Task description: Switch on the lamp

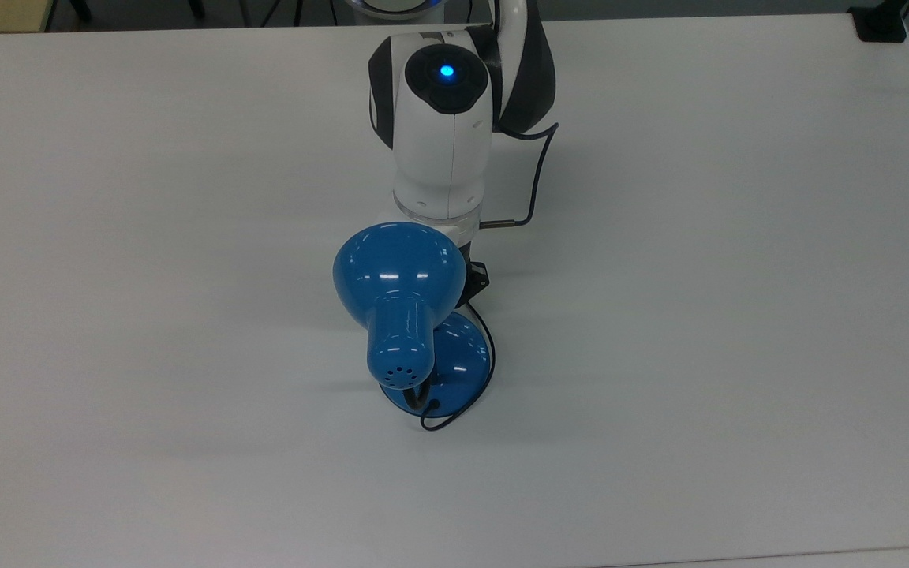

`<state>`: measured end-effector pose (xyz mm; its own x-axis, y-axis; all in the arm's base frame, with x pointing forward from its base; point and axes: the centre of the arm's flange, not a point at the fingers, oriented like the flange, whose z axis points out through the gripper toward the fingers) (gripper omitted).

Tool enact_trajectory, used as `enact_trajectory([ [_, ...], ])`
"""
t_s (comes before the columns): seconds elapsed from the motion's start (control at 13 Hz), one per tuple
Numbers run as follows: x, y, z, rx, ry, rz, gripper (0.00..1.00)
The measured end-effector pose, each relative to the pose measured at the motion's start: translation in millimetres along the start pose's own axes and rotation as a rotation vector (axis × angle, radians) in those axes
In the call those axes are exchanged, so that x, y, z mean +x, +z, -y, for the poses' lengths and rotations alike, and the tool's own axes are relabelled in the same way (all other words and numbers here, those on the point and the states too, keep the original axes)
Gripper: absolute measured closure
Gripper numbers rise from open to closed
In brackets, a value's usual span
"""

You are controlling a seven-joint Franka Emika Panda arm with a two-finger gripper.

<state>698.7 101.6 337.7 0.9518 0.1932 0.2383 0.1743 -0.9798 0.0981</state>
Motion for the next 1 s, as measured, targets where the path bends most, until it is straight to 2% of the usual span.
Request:
enact_trajectory([
  [1.0, 6.0, -4.7, -5.5, -0.01, 0.001, -0.018, 0.99],
])
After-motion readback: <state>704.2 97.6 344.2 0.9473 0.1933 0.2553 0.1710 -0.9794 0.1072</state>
